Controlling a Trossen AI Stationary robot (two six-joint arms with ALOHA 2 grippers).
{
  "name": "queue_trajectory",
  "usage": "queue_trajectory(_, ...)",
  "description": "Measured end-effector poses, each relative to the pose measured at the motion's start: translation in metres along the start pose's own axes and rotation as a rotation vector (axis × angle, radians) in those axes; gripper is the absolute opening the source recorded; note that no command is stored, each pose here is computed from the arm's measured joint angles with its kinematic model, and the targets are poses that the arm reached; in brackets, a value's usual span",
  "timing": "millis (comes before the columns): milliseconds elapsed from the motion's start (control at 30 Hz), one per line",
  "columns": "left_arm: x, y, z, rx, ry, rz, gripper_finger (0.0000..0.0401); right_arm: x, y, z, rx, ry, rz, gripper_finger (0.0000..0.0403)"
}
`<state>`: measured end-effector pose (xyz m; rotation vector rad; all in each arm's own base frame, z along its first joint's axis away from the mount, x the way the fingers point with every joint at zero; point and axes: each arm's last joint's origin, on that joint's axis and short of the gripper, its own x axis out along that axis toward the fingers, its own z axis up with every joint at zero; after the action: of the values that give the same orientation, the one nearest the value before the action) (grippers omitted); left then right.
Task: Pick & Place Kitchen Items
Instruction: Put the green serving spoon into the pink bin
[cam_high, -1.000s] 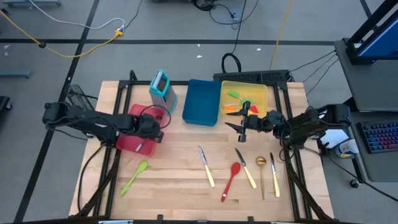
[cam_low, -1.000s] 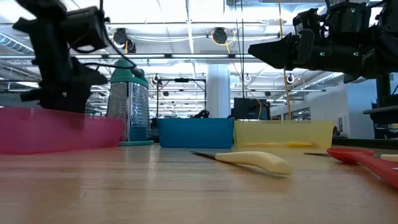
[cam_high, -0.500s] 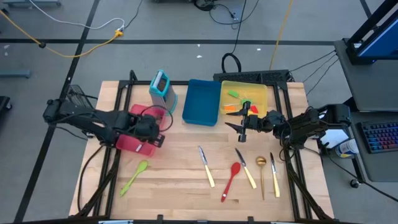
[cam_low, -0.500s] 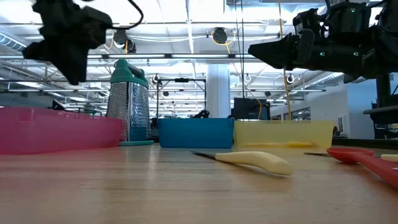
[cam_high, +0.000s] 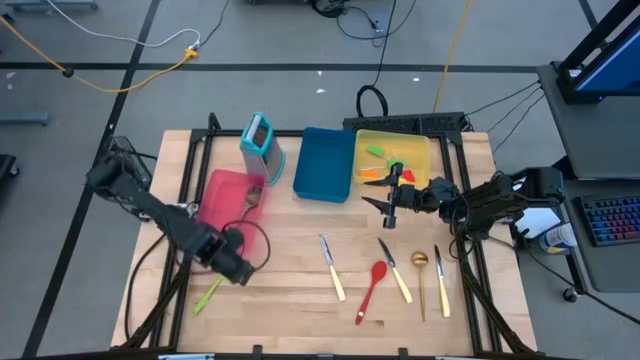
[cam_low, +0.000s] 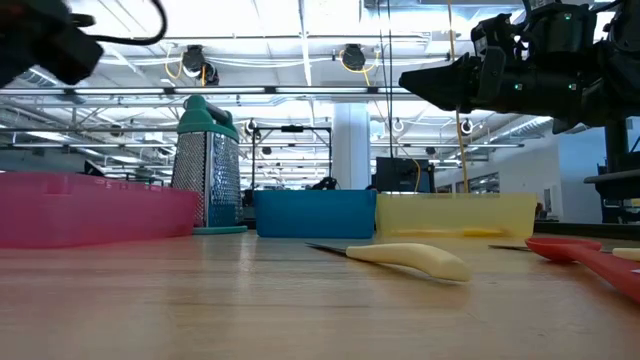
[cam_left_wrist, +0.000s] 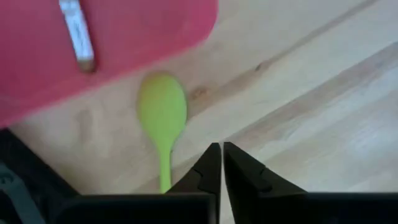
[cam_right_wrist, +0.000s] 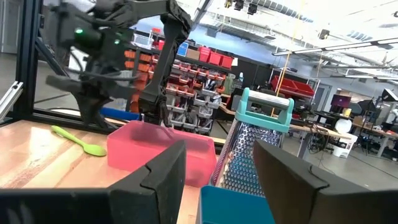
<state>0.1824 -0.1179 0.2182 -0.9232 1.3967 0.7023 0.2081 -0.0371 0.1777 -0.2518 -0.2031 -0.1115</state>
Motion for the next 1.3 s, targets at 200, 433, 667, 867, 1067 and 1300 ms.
queue_trajectory(200, 0.021, -0.005, -0.025, -0.006, 0.009, 0.101, 0.0022, 0.0, 0.0, 0.0, 0.0, 0.0, 0.0, 0.018)
queue_trajectory(433, 0.037, -0.005, -0.043, -0.013, 0.066, 0.189, 0.0102, 0.0, 0.0, -0.001, 0.001, 0.008, 0.002, 0.018)
queue_trajectory(667, 0.037, -0.003, -0.05, 0.027, 0.055, 0.189, 0.0142, 0.0, 0.0, -0.001, 0.001, 0.007, 0.002, 0.018)
queue_trajectory(867, 0.044, 0.005, -0.051, -0.004, -0.021, 0.207, 0.0137, 0.0, 0.0, -0.001, 0.001, 0.007, 0.002, 0.018)
queue_trajectory(1067, 0.047, 0.008, -0.054, -0.07, -0.031, 0.218, 0.0147, 0.0, 0.0, -0.001, 0.001, 0.012, 0.003, 0.018)
queue_trajectory(1300, 0.047, 0.009, -0.059, 0.042, -0.068, 0.199, 0.0147, 0.0, 0.0, -0.001, 0.001, 0.012, 0.003, 0.018)
